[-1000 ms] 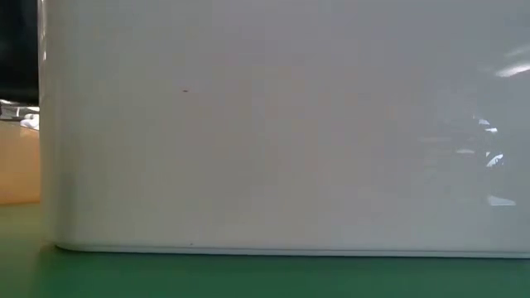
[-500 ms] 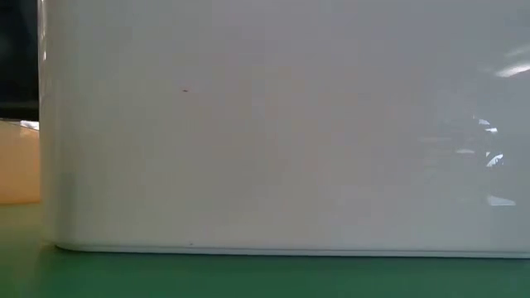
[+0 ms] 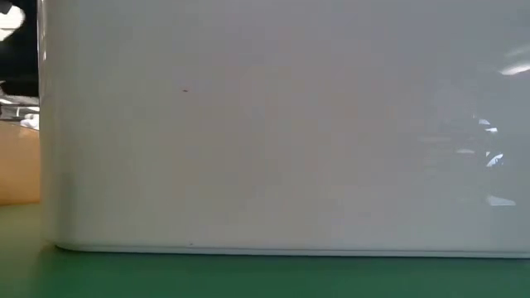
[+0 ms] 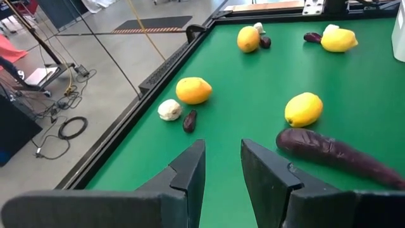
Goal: Sort produce into baskets
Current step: Put the garlic into the orange bin
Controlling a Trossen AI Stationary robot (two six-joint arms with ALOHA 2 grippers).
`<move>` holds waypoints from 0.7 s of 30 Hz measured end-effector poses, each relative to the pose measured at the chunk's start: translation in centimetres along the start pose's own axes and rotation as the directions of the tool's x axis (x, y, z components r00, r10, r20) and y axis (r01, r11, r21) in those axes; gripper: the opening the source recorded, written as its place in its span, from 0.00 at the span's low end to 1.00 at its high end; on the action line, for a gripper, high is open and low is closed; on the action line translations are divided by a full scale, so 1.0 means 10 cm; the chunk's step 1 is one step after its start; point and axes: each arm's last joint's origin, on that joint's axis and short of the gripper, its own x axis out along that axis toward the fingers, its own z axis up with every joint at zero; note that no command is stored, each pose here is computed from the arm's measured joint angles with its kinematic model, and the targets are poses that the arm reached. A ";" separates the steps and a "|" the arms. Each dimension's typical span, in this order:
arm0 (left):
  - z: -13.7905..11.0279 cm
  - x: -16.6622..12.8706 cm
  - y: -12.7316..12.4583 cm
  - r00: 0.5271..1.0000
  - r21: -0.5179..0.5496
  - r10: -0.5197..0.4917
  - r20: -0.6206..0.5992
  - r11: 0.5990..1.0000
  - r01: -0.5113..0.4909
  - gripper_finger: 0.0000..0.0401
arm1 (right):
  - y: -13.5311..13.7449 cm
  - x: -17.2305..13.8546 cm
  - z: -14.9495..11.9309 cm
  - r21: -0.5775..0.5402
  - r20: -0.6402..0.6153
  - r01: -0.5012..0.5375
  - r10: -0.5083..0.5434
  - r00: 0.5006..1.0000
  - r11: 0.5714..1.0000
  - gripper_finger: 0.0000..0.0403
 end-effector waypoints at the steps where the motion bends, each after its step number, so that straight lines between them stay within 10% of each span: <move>1: 0.00 0.00 0.00 1.000 0.002 0.001 -0.004 1.000 -0.001 0.27 | -0.02 -0.05 0.04 0.004 -0.037 0.004 -0.004 0.999 1.000 0.41; 21: -0.01 0.00 0.00 1.000 0.006 0.005 -0.012 1.000 -0.005 0.27 | -0.37 -1.35 0.69 0.072 -0.553 0.115 -0.057 0.831 0.991 0.41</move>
